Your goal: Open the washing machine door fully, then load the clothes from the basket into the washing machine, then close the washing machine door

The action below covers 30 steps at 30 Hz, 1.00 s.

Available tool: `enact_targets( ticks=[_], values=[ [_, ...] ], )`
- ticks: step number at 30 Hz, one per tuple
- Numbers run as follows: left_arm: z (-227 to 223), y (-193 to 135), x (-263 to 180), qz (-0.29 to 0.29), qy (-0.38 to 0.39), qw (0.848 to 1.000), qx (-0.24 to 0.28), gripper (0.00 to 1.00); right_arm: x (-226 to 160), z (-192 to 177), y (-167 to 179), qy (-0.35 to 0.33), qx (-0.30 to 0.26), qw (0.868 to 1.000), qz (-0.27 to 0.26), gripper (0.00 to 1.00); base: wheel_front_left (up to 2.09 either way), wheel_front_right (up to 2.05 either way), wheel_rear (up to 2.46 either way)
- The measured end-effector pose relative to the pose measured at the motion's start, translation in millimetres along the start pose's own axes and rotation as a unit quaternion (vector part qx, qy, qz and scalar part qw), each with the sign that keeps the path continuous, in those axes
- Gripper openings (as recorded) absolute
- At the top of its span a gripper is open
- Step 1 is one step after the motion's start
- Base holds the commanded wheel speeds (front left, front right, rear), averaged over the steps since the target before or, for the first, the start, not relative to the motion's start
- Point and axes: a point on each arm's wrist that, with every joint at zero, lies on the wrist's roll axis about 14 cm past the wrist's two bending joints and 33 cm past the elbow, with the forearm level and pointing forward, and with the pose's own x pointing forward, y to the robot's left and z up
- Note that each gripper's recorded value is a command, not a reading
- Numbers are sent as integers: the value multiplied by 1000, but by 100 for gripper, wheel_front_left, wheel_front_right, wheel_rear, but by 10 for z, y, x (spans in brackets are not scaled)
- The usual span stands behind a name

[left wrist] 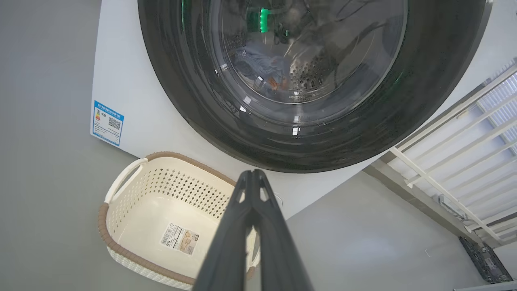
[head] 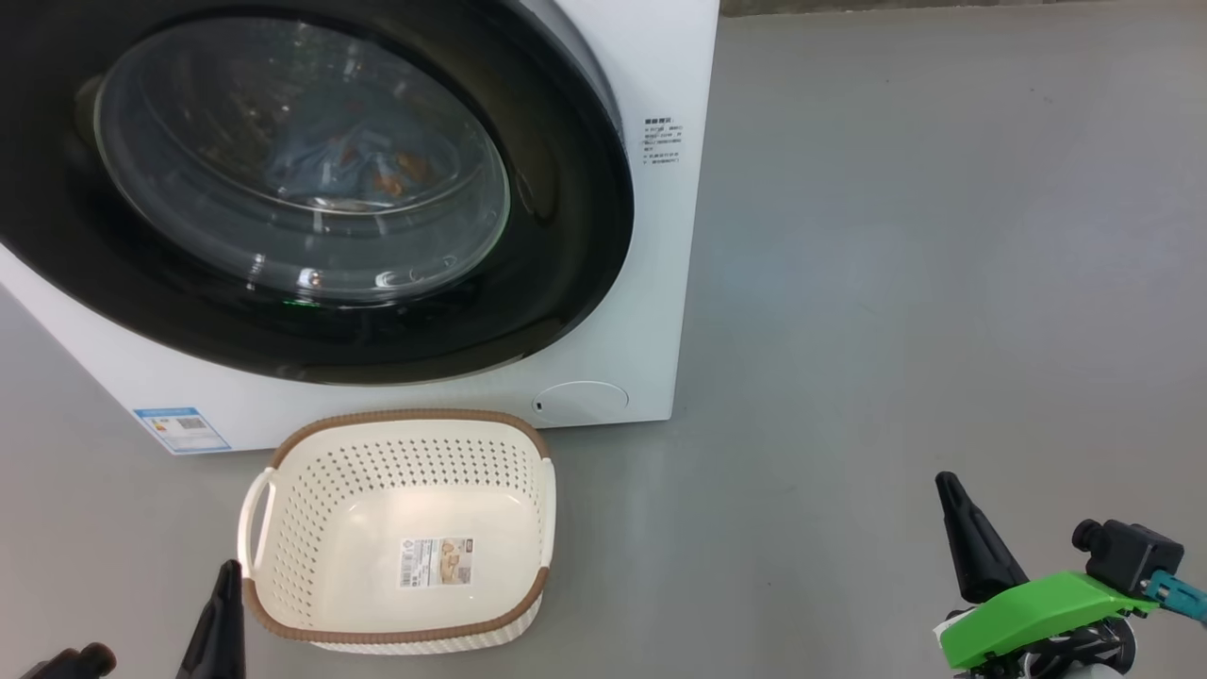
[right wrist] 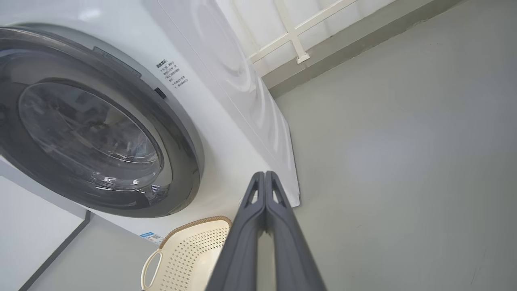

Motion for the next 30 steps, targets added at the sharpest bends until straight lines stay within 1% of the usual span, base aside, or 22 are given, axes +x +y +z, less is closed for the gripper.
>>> enact_targets(
  ticks=[3,9,20,30],
  values=[
    [17,16,-7,4,-1,1000,-15,0,7,0,18,0,26,1000,-1,0,0,0,0],
    [31,30,-19,10,-3,999,-43,0,16,-3,47,1,60,998,-2,0,0,0,0],
    [52,40,-32,18,-9,995,-94,0,28,37,32,-2,108,994,-8,0,0,0,0],
    [112,37,-24,20,-16,990,-141,0,40,47,63,-1,162,987,-7,0,0,0,0]
  ],
)
